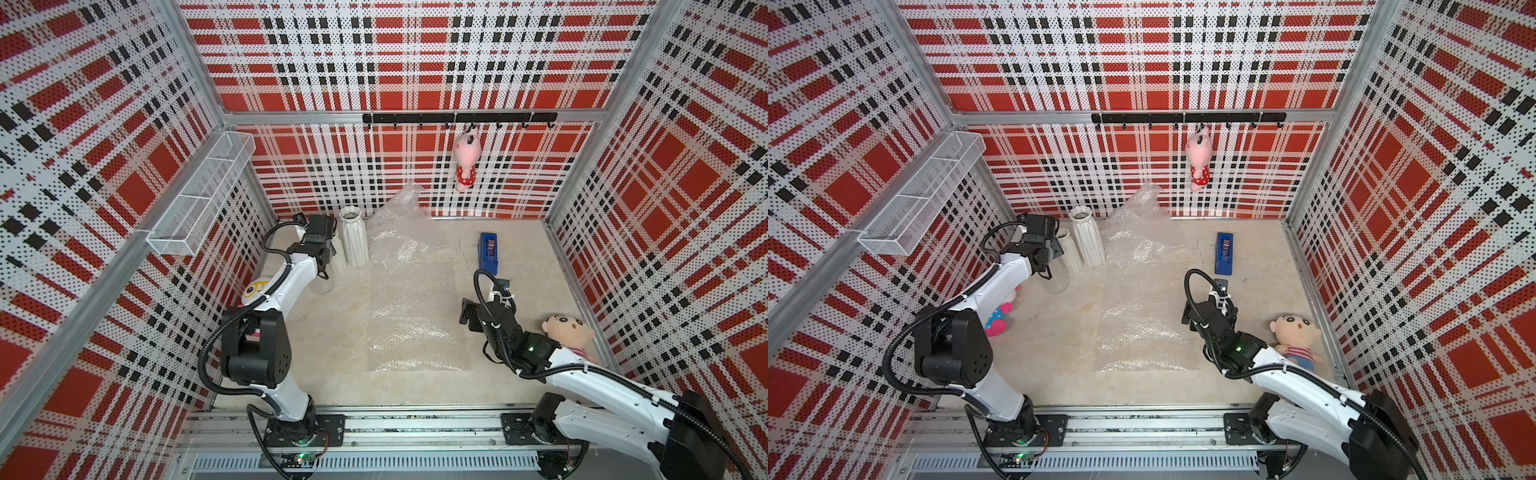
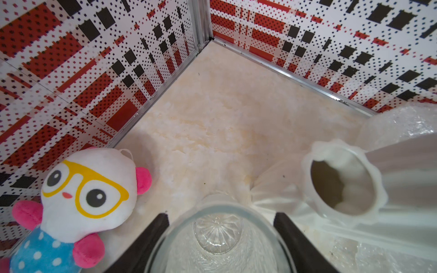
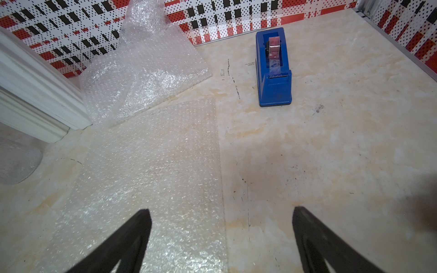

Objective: Wrap vases in bubble wrap
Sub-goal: Pick up the vase from the center of the board.

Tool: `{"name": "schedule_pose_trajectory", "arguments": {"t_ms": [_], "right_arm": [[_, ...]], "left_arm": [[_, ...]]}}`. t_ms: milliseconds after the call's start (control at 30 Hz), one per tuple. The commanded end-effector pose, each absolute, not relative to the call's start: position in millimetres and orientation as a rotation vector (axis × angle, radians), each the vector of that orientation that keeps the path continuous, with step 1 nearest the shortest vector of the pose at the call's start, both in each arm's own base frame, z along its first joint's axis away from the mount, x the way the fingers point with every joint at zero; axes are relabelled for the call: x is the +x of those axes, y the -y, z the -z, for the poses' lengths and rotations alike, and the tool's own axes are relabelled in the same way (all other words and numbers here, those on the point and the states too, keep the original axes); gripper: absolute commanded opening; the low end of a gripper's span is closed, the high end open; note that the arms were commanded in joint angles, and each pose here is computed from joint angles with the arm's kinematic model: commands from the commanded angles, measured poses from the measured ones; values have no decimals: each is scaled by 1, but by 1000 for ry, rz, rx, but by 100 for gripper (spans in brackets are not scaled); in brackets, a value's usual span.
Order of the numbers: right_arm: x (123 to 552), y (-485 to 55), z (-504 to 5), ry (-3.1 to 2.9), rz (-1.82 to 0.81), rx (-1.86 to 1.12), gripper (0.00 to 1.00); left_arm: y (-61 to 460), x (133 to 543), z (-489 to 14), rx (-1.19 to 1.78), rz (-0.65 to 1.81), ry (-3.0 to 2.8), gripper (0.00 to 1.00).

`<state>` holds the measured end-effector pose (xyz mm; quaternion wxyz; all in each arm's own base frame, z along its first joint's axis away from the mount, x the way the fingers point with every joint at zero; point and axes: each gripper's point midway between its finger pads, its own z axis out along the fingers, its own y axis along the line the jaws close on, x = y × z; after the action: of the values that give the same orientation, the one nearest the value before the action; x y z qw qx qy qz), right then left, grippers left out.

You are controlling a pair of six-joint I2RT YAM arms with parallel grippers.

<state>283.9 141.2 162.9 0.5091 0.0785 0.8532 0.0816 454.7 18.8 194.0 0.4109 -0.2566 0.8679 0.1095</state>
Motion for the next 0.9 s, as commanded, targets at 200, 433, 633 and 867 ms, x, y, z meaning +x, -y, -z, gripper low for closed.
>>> {"name": "schedule_pose_trajectory", "arguments": {"t_ms": [200,433,633,867], "right_arm": [[295,-180,-171,-1989,-341,32,100],[290,-229,-190,-1773,-424,-233,100],[280,-256,-207,-1520,-516,-382,100],[282,-294,-206,-1386,-504,-569,100]], "left_arm": [[45,424,-232,-492,-155,-2153,46],[102,404,-249,-378,-24,-2152,45],[142,392,-258,-304,93,-2159,43],[193,376,-264,-199,250,-2177,43]]}}
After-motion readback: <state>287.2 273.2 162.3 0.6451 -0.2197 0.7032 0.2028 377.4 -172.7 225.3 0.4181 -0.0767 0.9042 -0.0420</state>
